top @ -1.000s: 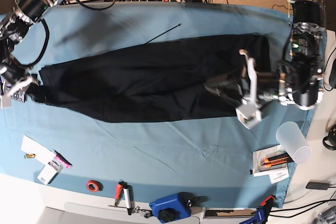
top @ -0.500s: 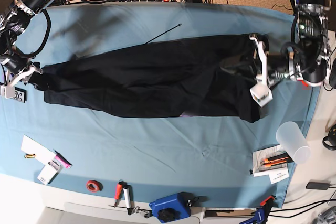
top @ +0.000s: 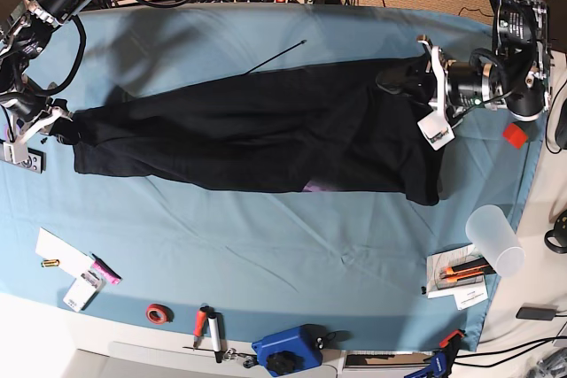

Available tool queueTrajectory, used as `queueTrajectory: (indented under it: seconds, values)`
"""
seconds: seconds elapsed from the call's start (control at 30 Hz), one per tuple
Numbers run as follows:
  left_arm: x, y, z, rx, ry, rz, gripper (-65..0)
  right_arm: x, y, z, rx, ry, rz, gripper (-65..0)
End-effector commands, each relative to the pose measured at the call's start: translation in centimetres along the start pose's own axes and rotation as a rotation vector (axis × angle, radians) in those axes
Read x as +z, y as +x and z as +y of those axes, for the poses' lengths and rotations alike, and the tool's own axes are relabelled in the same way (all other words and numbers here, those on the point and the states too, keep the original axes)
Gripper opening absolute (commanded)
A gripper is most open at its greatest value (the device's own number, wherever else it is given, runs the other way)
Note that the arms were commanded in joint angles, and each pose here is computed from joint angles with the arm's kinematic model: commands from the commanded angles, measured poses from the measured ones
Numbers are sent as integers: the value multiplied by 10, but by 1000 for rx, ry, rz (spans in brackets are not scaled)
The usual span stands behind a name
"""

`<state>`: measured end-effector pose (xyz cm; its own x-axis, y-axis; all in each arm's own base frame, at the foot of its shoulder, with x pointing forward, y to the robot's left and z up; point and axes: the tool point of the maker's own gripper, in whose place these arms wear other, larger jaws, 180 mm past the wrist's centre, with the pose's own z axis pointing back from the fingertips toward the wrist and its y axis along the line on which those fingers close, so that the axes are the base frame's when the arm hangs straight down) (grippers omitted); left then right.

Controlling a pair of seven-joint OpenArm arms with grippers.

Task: Layout the t-shirt on the table in an organized manner, then fold the t-shirt properly
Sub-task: 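Lay the folded hem down with the left gripper and release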

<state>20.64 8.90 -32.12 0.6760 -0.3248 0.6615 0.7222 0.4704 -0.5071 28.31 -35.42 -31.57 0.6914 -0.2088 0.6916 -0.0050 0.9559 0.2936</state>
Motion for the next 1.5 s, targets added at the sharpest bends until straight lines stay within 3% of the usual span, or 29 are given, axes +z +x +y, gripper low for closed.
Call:
queueTrajectory:
  seconds: [0.0, 0.1, 0.17, 0.27, 0.43, 0.63, 0.7, 0.87, 1.07, 1.47]
  values:
    - [6, 8, -1, -19, 0, -25, -638, 8, 21, -1, 30, -6, -55, -650]
    - [5, 3, -2, 4, -3, -18, -448, 8, 21, -1, 30, -6, -55, -487]
    - [4, -1, -2, 50, 1, -13, -381, 9, 22, -1, 30, -2, -59, -435]
    - [4, -2, -2, 56, 2, -14, -377, 10, 26, 3, 27, 20, -81, -435]
    - [21, 5, 11, 63, 62, -57, -377, 20, 58, -3, 46, -1, -207, -435]
    - [70, 20, 41, 83, 224, -177, -377, 22, 65, -13, 57, -60, -192, -434]
    - [84, 25, 46, 88, 254, -224, -377, 21, 58, -13, 55, -59, -151, -399]
    - [104, 24, 51, 106, 304, -269, -377, 21, 55, -15, 56, -69, -140, -364]
    - [103, 20, 49, 116, 296, -270, -377, 22, 57, -42, 84, -212, -158, -364]
    - [103, 21, 49, 116, 296, -270, -377, -31, 18, -60, -181, -100, -95, -364]
